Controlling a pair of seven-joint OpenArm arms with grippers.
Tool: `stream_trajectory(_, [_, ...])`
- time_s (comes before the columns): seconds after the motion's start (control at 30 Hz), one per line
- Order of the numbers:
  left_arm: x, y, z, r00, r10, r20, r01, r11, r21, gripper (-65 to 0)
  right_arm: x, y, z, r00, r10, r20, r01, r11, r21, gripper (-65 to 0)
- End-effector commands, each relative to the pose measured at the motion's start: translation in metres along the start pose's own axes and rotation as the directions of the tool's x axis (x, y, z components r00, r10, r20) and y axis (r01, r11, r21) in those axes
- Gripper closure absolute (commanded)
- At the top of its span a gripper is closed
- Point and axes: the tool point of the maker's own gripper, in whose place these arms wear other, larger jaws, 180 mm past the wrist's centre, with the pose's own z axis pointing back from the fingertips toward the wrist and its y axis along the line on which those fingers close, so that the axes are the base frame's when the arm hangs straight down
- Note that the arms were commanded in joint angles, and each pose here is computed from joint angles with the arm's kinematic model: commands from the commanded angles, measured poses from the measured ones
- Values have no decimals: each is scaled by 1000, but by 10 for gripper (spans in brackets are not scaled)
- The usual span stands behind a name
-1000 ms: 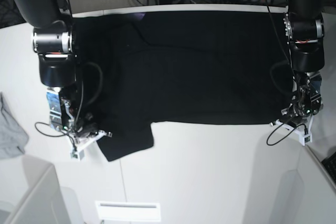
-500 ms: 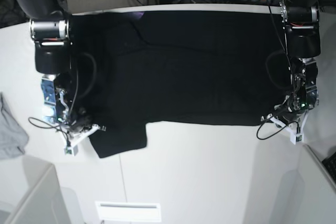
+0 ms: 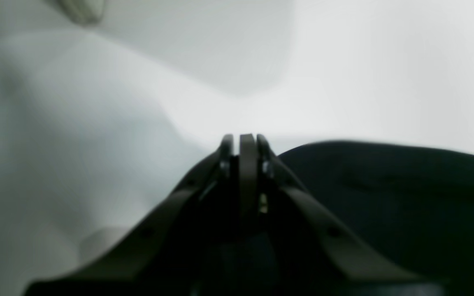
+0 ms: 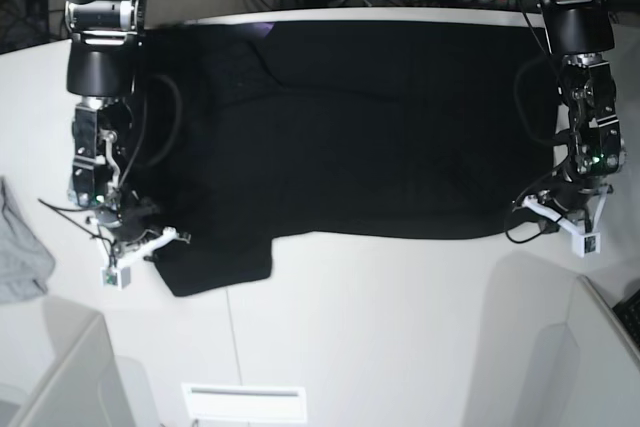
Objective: Fold the T-shirt properly
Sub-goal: 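Fold the gripped edge over onto the other edge with both grippers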
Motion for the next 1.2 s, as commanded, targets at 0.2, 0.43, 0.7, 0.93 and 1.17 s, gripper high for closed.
stream_trajectory(0.2, [14, -3, 26, 994, -70, 79, 71, 997, -2, 0, 16, -13, 18, 998, -23, 56, 24, 1000, -19, 0])
stream_trajectory(0.43, [8, -4, 58, 990, 77, 116, -67, 994, -90, 0, 8, -19, 45, 998, -25, 58, 27, 999, -33, 0])
stream_trajectory(0.7, [-8, -9, 68, 996, 80, 50, -74, 991, -115, 0, -7, -28, 72, 996, -78, 49, 80, 995, -62, 0])
stream_trajectory(0.93, [0, 23, 83, 992, 118, 49, -116, 992, -45, 0, -17, -26, 97, 995, -90, 38, 93, 993, -72, 0])
stream_trajectory(1.17, [-5, 19, 94, 995, 88, 43, -86, 995, -45, 0, -27, -27, 126, 993, -116, 26, 118, 988, -100, 0])
